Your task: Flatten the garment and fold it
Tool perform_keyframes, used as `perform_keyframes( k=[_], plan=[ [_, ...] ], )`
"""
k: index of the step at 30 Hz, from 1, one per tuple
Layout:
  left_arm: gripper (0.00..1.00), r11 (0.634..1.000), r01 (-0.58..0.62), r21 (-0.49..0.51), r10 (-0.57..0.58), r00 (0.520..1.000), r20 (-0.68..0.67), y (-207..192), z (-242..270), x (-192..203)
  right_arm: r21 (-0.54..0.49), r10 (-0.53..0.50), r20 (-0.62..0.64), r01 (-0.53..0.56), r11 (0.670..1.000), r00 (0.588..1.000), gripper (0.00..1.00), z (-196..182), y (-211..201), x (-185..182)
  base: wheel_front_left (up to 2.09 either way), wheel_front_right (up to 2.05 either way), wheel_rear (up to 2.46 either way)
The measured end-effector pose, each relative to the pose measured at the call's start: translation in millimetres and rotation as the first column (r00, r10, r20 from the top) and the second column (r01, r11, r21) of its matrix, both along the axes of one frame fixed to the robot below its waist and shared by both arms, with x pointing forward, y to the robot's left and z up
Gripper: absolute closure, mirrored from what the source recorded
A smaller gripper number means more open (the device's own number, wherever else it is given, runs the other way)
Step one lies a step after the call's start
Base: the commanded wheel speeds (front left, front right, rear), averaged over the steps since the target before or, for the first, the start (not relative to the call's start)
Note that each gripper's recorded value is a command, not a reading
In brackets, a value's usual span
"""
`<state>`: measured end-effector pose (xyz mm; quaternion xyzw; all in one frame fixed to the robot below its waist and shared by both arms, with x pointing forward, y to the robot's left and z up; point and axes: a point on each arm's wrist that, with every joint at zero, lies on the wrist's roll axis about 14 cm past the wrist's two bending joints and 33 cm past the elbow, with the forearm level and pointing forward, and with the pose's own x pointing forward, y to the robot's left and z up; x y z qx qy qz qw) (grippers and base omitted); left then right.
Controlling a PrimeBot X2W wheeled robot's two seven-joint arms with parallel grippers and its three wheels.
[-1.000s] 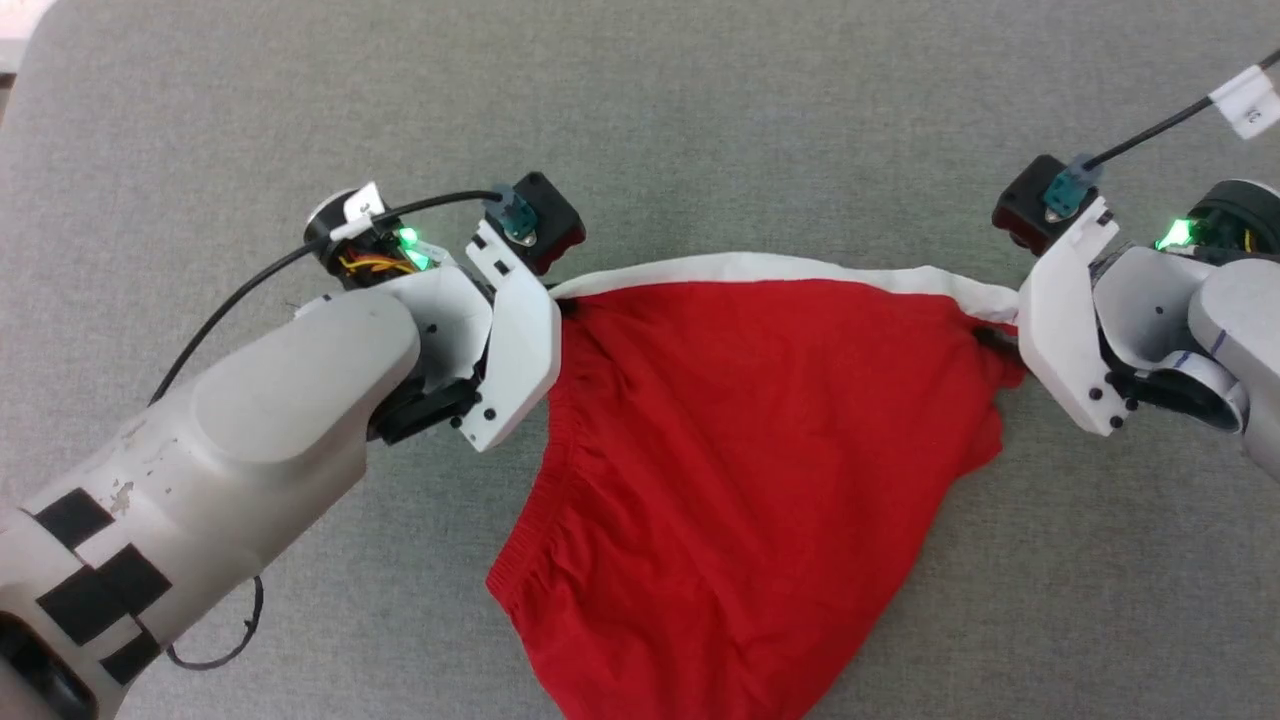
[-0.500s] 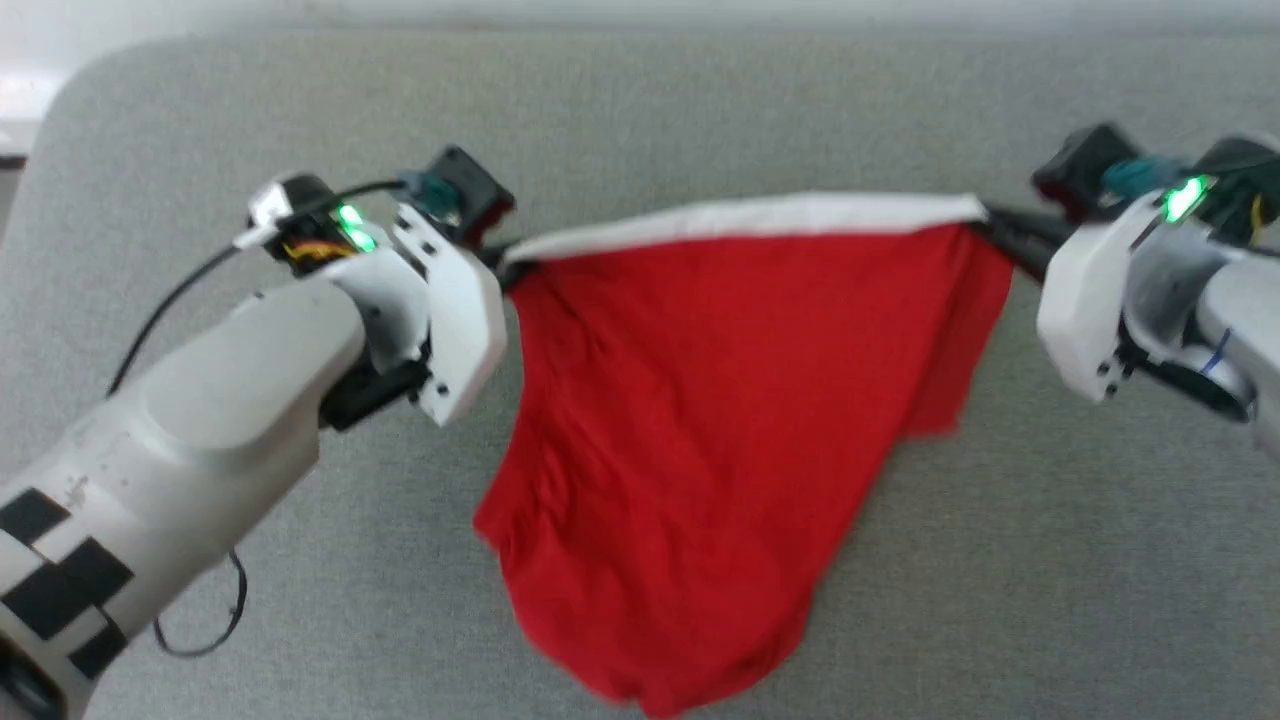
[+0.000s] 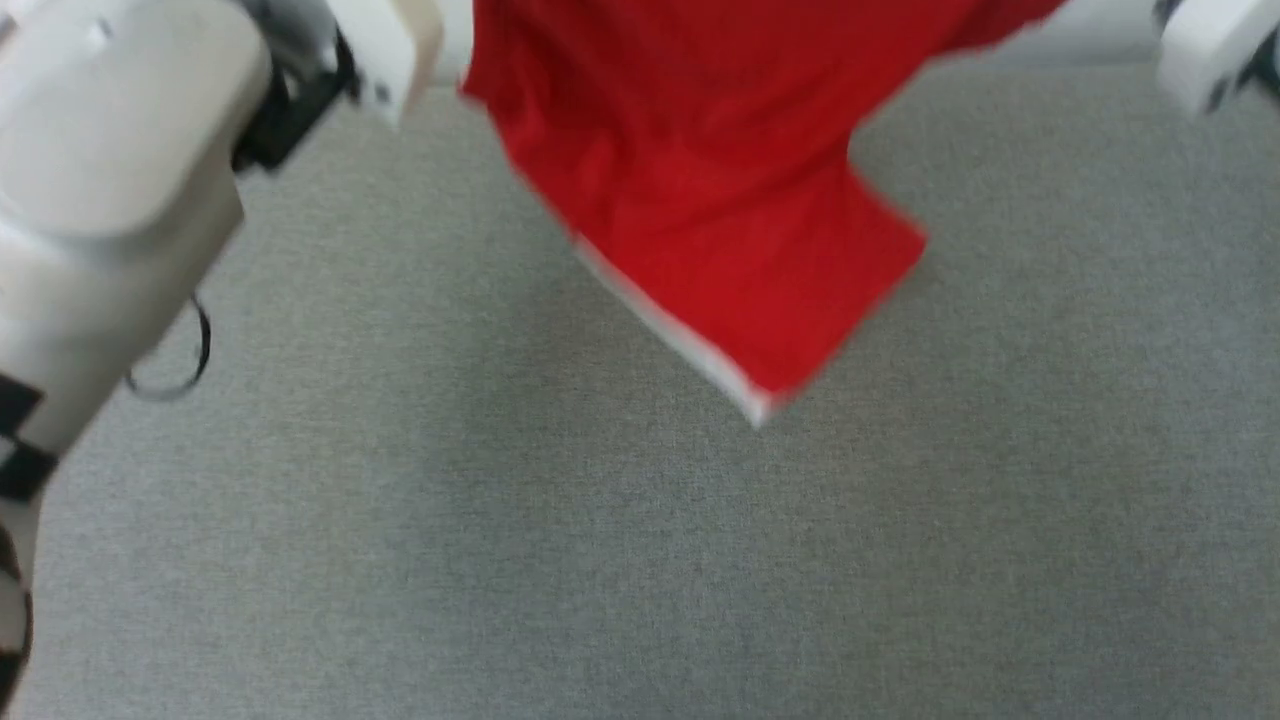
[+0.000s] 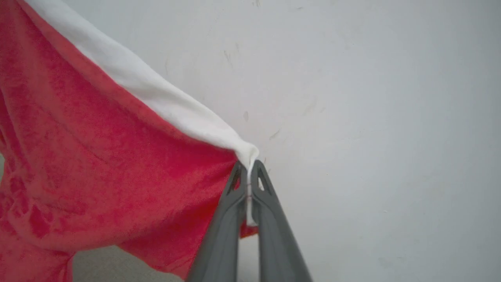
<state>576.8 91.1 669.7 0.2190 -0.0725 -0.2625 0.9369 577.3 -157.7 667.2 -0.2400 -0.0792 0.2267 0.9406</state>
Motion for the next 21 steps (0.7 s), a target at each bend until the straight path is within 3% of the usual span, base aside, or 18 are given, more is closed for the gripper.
perform_keyframes(
  k=[10, 13, 16, 21],
  plan=[
    [1.0, 0.994, -0.003, -0.112, 0.028, 0.975, 0.222, -7.2, 88.0, 54.7, -0.033, -0.07, 0.259, 0.082, 0.996, 0.963, 1.0, 83.3, -9.9, 55.2, 0.0, 0.0, 0.0],
    [1.0, 0.99, -0.009, -0.139, 0.043, 0.97, 0.239, -7.3, 92.8, 71.7, -0.032, -0.092, 0.319, 0.108, 0.994, 0.943, 1.0, 99.2, -16.4, 69.4, 0.0, 0.0, 0.0],
    [1.0, 0.987, -0.018, -0.162, 0.055, 0.971, 0.233, -6.5, 82.8, 88.8, -0.026, -0.106, 0.345, 0.122, 0.992, 0.933, 1.0, 98.7, -19.6, 83.5, 0.0, 0.0, 0.0],
    [1.0, 0.984, -0.031, -0.174, 0.064, 0.98, 0.186, -5.8, 43.5, 112.0, -0.039, -0.11, 0.303, 0.127, 0.991, 0.947, 1.0, 58.2, -17.9, 105.8, 0.0, 0.0, 0.0]
  ],
)
